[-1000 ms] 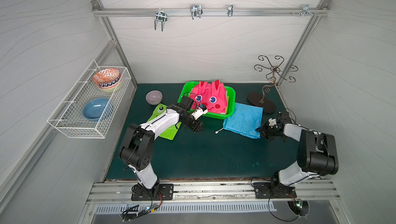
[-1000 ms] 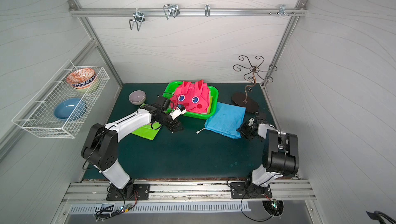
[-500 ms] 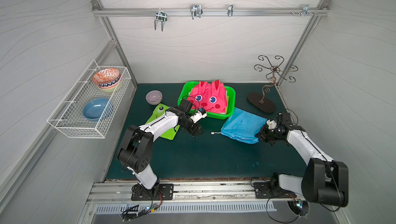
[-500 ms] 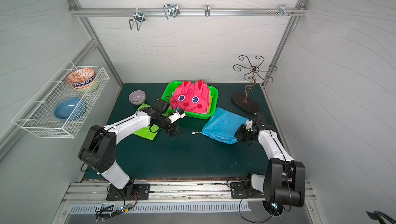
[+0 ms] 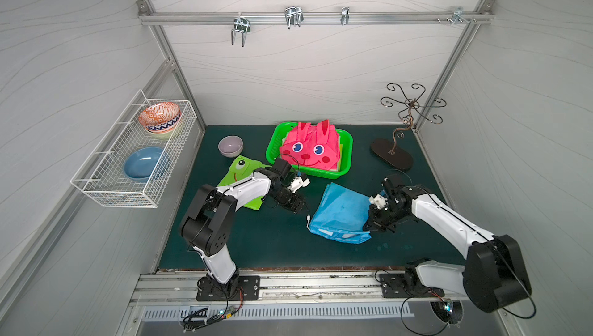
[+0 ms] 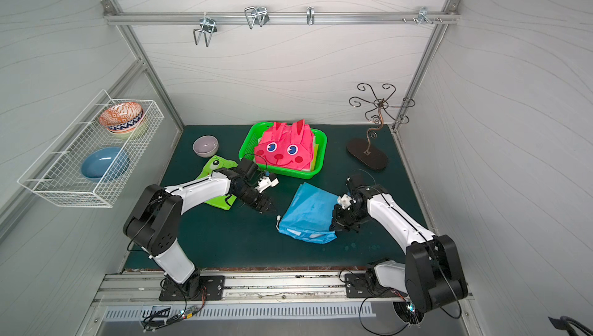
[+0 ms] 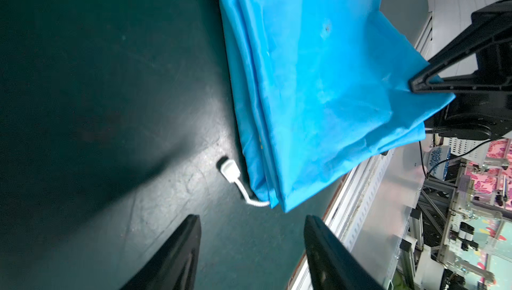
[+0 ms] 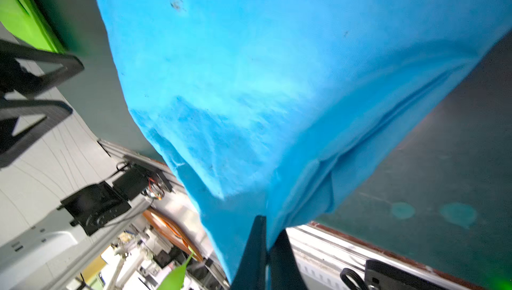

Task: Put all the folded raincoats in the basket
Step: Move the raincoat to the center of the board.

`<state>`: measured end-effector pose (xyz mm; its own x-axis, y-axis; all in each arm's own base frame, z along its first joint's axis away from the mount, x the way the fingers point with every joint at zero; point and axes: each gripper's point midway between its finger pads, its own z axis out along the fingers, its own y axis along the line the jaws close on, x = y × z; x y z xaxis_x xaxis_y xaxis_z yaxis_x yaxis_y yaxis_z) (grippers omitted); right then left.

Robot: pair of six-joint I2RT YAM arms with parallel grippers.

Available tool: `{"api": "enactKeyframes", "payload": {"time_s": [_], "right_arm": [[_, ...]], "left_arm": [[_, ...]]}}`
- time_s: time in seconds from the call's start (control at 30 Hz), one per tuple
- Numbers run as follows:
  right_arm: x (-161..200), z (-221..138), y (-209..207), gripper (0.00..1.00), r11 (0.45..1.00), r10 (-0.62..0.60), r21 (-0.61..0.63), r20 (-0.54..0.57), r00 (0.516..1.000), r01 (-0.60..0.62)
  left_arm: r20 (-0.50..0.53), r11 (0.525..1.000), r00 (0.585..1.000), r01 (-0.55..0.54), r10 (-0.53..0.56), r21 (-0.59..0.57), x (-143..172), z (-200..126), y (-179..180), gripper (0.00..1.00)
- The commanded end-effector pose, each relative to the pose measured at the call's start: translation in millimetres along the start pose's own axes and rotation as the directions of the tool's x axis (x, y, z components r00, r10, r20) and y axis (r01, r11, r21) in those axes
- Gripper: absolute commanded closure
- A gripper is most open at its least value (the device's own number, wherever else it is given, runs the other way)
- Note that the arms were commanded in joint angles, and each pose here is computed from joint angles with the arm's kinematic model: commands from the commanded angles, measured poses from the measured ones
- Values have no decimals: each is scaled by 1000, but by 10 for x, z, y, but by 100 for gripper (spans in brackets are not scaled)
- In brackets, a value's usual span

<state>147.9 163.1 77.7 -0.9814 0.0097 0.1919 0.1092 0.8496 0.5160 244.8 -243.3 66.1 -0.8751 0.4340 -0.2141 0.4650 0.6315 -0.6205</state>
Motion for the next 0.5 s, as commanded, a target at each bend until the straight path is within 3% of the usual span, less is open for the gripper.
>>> {"api": "enactKeyframes", "payload": {"time_s": [0.0, 0.2, 0.47], "right_arm": [[280, 159, 32, 100, 998, -40, 36, -136, 990, 45], [174, 280, -18, 100, 996, -32, 81, -115, 993, 41], [54, 301, -26, 100, 996, -32, 86, -62, 998, 37]], "left_arm": [[35, 999, 999, 33, -33, 13, -1, 8, -44, 34], [-28, 995, 995, 93, -94, -21, 92, 294, 69, 33], [-78, 967, 978, 175, -192, -183, 253, 420, 435, 33]]}}
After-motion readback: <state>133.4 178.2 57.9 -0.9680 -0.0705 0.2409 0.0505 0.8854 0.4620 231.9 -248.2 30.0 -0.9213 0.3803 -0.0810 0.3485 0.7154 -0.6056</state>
